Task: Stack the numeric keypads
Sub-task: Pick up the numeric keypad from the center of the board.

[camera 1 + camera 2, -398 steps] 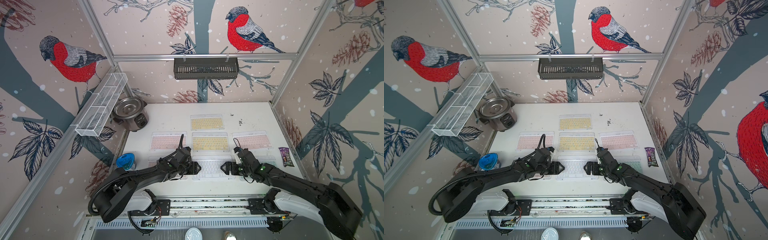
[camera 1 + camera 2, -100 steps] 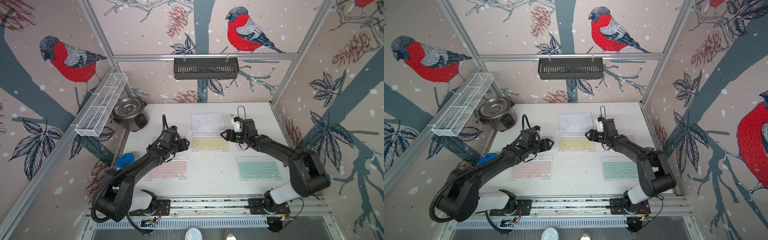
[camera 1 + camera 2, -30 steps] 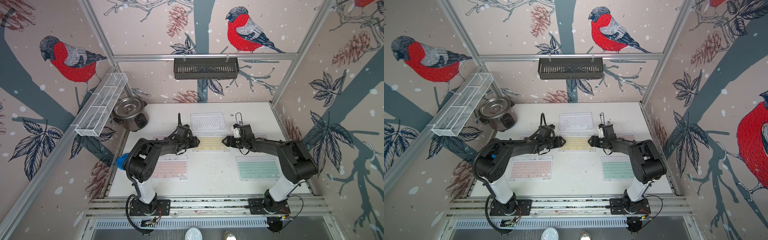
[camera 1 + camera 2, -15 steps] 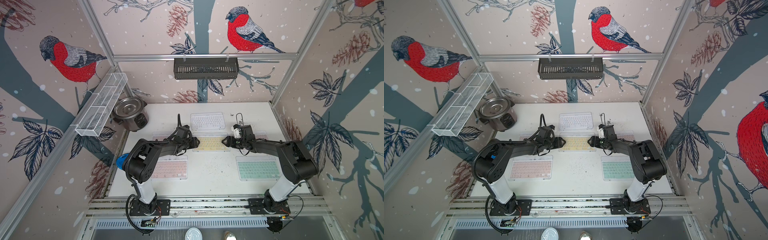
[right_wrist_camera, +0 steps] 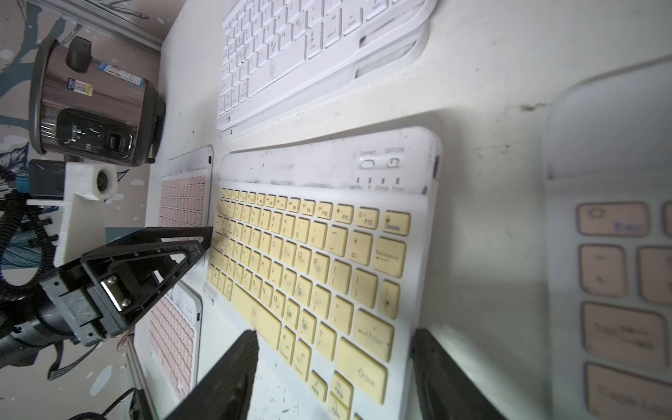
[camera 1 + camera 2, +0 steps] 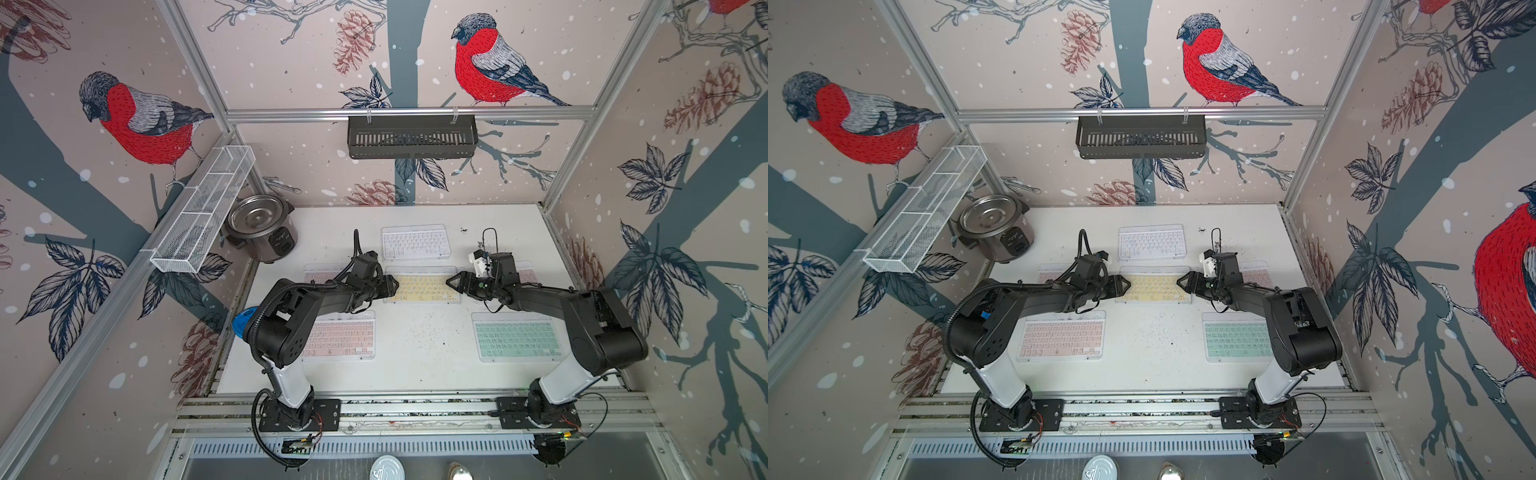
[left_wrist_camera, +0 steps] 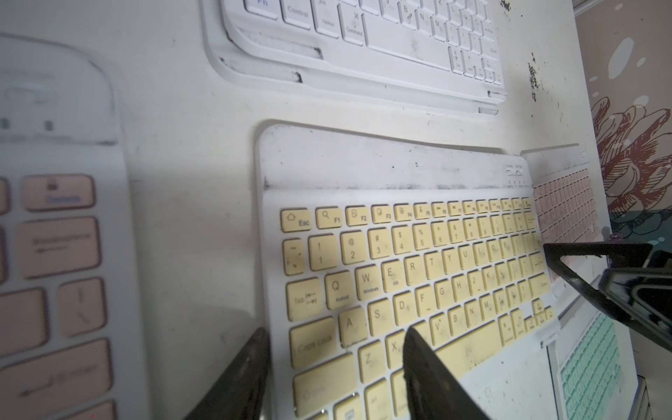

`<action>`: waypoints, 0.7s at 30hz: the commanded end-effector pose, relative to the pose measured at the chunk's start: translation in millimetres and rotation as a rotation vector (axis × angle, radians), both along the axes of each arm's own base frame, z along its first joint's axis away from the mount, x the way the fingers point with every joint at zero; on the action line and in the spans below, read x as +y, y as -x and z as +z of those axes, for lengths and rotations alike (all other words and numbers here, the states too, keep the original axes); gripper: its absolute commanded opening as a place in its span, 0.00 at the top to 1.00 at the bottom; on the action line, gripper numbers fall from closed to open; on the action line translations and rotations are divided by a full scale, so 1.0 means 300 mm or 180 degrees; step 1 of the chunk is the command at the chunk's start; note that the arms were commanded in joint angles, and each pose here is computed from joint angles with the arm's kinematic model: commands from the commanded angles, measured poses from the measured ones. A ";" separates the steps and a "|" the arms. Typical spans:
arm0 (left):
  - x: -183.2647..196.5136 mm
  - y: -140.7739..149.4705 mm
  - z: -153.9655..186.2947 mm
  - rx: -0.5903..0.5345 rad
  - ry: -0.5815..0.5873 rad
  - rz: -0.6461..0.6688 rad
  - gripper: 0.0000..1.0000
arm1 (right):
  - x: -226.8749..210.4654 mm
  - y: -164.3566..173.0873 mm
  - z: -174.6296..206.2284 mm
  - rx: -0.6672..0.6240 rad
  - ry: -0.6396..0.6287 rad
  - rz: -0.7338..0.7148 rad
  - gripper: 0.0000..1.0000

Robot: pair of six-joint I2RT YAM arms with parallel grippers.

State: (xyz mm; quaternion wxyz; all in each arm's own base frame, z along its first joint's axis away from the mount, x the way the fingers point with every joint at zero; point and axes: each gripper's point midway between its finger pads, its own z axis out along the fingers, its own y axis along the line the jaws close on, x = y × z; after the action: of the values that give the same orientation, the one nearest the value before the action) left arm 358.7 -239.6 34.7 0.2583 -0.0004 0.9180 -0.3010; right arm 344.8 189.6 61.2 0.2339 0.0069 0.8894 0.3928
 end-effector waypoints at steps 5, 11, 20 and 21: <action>0.019 0.078 -0.066 0.0317 -0.0092 -0.0057 0.41 | 0.057 0.030 0.080 -0.0120 -0.0408 0.0257 0.32; 0.024 0.094 -0.075 0.0345 -0.0078 -0.0059 0.41 | 0.067 0.049 0.086 -0.0090 -0.0534 0.0284 0.32; 0.032 0.120 -0.086 0.0388 -0.0059 -0.0061 0.42 | 0.072 0.063 0.123 -0.0101 -0.0743 0.0289 0.32; 0.032 0.121 -0.086 0.0386 -0.0057 -0.0063 0.42 | 0.072 0.064 0.130 -0.0105 -0.0773 0.0286 0.32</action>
State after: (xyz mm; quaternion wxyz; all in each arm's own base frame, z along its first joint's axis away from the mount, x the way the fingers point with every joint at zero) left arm 354.6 -230.9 31.7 0.2777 -0.0053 0.9148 -0.2933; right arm 330.3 195.4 72.9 0.2256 0.0240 0.8647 0.4481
